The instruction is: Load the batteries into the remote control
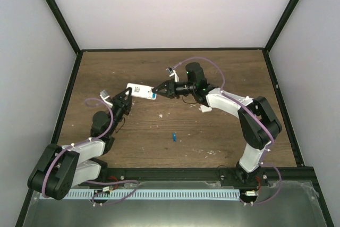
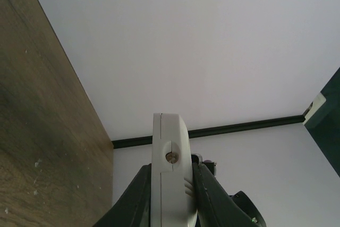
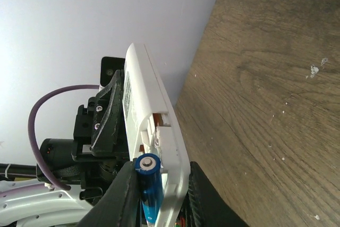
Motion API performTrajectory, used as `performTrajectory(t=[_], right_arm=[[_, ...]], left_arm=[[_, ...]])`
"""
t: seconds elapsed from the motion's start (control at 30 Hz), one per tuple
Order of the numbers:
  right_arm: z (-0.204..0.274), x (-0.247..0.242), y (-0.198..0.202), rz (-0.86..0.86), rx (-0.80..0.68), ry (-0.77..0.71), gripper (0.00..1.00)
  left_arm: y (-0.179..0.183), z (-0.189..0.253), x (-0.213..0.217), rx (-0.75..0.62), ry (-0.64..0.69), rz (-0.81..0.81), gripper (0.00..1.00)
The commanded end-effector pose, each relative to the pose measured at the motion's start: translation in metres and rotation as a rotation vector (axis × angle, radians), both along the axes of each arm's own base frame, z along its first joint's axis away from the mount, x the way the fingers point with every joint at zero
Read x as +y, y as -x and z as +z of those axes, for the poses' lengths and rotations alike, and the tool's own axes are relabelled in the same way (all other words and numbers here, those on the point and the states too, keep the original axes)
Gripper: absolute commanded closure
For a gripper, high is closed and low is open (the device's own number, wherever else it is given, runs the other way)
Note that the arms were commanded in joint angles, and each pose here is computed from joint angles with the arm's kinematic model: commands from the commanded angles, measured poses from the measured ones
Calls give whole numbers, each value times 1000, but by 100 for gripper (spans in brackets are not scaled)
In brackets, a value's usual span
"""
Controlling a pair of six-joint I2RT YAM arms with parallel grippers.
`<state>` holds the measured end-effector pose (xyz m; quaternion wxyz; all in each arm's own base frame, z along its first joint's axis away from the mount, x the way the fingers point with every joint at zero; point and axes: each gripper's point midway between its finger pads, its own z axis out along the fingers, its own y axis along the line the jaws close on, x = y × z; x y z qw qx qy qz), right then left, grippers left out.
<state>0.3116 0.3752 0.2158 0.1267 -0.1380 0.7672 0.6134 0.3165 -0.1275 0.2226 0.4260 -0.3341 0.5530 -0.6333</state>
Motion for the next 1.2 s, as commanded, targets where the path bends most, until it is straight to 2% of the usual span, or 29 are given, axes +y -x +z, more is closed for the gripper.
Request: performTrajectory(t=[0.0, 0.07, 0.43, 0.67, 0.93, 1.17], right_arm=[[-34, -2, 16, 14, 63, 107, 96], [-34, -2, 16, 15, 62, 112, 99], [-32, -3, 13, 10, 34, 147, 99], [-21, -1, 12, 12, 21, 121, 81], [-4, 0, 7, -5, 5, 83, 76], [13, 2, 5, 2, -24, 41, 67]], left_arm=[[3, 44, 14, -149, 78, 58, 100], [3, 44, 13, -148, 78, 58, 100], [2, 45, 13, -149, 78, 57, 100], [3, 45, 13, -151, 79, 57, 100], [4, 43, 15, -147, 79, 65, 100], [3, 44, 14, -148, 78, 59, 100]])
